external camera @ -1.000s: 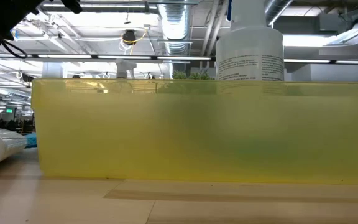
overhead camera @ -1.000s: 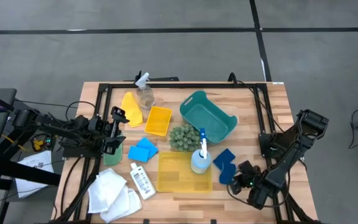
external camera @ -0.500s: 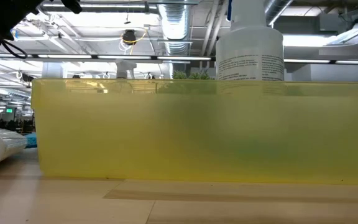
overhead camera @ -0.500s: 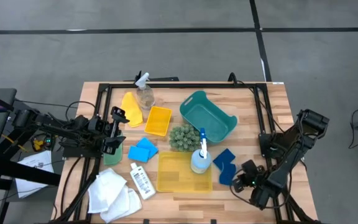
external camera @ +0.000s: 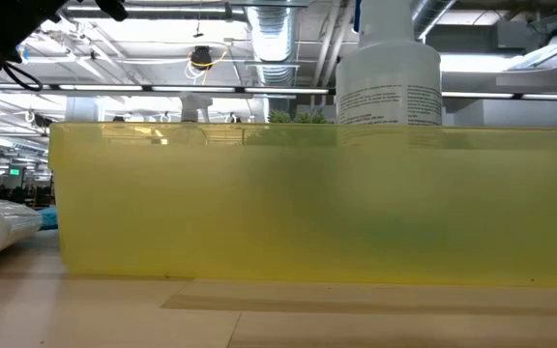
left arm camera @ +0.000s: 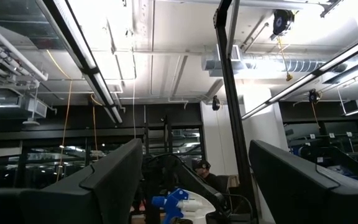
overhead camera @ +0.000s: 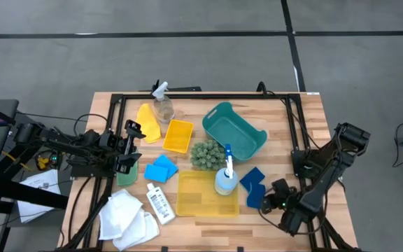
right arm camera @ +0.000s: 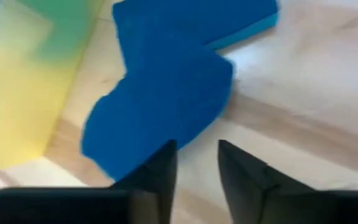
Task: Pick & Place Kitchen Items
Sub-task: Put the blue sponge into the top yellow bin
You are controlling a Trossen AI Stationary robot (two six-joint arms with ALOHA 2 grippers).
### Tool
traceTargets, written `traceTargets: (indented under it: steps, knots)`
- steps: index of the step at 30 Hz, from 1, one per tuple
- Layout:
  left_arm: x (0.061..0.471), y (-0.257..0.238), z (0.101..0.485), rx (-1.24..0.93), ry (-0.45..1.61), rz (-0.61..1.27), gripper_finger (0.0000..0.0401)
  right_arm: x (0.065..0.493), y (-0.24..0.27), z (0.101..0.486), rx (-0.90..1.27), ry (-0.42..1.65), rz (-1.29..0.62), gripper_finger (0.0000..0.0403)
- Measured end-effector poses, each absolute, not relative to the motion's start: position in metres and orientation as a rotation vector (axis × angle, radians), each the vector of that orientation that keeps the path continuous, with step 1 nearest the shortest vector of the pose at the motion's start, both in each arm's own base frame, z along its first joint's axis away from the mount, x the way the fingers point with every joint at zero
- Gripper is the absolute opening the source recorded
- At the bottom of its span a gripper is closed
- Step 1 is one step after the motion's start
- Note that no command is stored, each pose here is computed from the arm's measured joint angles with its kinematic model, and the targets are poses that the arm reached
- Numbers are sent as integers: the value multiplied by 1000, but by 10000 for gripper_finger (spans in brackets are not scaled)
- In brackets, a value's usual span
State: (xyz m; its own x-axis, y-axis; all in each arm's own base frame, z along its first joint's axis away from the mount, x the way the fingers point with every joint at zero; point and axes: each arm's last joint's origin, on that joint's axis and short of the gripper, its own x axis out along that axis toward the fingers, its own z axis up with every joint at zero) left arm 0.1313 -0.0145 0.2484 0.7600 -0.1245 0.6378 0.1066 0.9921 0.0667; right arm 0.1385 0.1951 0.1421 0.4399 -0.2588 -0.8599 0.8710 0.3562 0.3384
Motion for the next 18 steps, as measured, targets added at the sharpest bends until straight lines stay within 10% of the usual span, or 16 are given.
traceTargets:
  steps: [8, 18]
  knots:
    - [131, -15, 248, 27, -696, -125, 290, 145, 198, 134, 1056, 769, -781, 198]
    - [131, -14, 248, 25, -696, -121, 290, 142, 192, 118, 1117, 745, -739, 138]
